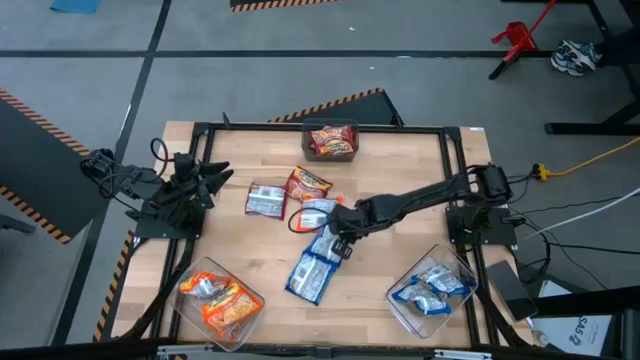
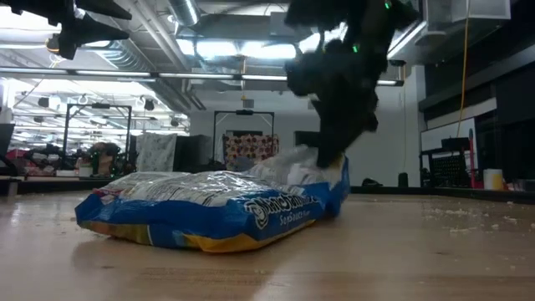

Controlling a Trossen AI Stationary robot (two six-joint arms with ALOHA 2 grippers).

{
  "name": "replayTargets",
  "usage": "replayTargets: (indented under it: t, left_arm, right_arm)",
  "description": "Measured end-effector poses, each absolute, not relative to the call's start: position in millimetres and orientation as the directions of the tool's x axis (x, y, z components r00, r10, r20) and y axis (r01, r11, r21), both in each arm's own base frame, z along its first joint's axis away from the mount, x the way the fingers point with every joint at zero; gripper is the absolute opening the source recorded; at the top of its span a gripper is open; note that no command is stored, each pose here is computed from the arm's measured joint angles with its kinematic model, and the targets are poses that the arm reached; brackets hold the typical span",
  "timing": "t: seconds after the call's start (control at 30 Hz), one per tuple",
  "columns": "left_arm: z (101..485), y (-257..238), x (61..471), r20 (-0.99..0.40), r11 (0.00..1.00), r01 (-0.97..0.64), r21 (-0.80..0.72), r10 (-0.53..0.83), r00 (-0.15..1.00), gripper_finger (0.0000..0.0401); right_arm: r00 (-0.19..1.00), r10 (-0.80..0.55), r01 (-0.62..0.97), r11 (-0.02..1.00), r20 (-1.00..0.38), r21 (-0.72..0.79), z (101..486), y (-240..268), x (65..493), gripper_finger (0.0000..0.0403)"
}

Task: Sort Maruchan noodles
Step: Put the blue noodle pack into the right transparent bin

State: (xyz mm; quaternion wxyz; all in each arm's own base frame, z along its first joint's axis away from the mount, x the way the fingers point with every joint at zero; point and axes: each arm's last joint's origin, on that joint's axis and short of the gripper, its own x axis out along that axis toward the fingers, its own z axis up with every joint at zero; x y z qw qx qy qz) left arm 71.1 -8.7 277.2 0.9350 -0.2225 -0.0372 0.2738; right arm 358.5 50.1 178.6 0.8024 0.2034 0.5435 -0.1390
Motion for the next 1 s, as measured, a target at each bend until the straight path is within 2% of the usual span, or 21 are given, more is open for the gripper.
replayTargets:
  t: [0.2, 0.57, 0.7, 1.0]
  left_arm:
    - [276.6, -8.6, 71.0, -0.056, 0.752, -0.499, -0.430, 0.529, 0.847, 0.0176]
    - [274.9, -8.6, 70.9, -0.067, 0.757, -0.507, -0.411, 0.530, 0.846, 0.0176]
    - [275.0, -8.6, 70.8, -0.066, 0.757, -0.506, -0.413, 0.529, 0.846, 0.0176]
    - [274.8, -8.6, 70.8, -0.067, 0.756, -0.506, -0.415, 0.529, 0.846, 0.0176]
  right_arm:
    - [0.403, 0.004, 0.478, 0.852, -0.915, 0.215, 217.1, 53.4, 361.3, 0.0001]
    - [0.429, -0.004, 0.633, 0.715, -0.903, 0.298, 271.3, 88.1, 346.6, 0.0000]
    - [0.450, -0.022, 0.685, 0.650, -0.893, 0.329, 290.7, 114.8, 328.1, 0.0000]
    - [0.461, -0.113, 0.791, 0.502, -0.880, 0.350, 316.4, 171.4, 257.5, 0.0000]
